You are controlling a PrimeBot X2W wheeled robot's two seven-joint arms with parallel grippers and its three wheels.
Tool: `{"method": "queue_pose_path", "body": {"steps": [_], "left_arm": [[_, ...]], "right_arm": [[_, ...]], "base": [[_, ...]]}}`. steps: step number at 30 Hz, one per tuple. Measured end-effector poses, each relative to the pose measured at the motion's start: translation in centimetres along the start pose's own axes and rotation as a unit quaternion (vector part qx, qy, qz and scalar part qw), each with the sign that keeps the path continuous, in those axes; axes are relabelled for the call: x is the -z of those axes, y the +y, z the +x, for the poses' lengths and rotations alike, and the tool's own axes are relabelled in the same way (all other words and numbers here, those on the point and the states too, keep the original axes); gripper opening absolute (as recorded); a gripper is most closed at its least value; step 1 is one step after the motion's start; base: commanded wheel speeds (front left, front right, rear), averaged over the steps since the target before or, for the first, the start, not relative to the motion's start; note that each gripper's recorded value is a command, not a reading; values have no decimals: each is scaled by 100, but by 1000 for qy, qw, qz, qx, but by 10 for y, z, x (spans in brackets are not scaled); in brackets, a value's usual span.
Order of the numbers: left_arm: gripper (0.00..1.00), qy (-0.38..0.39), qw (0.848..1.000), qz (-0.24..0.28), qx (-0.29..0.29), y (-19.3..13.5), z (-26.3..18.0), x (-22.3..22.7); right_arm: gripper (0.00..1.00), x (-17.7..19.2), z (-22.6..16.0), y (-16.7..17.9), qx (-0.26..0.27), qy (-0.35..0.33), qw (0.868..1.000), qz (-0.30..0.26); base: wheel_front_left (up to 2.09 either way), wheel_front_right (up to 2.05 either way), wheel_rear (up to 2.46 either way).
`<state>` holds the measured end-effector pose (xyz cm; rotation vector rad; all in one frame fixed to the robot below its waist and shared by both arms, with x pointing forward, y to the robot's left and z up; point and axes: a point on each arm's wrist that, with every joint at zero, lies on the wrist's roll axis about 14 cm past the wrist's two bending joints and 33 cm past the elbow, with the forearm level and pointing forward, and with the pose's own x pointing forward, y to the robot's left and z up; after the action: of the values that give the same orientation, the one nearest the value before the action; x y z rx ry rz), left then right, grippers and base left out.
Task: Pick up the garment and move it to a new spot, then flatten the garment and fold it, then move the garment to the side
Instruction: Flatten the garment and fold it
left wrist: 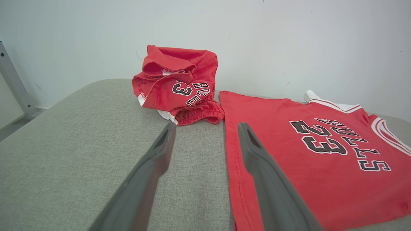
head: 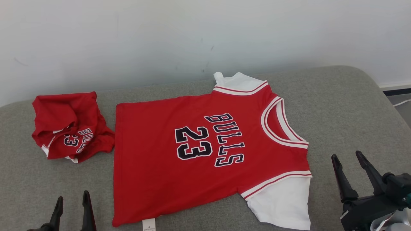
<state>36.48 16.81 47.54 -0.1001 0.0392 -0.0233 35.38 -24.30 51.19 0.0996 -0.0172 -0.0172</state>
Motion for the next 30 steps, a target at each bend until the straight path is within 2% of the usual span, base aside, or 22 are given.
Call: {"method": "queue_pose_path", "body": {"steps": [30], "left_arm": [[100, -15, 1000, 25, -10, 3, -6, -7]], "right_arm": [[100, 9, -2, -1, 19, 2, 1000, 2]], "base": [[0, 0, 0]]}}
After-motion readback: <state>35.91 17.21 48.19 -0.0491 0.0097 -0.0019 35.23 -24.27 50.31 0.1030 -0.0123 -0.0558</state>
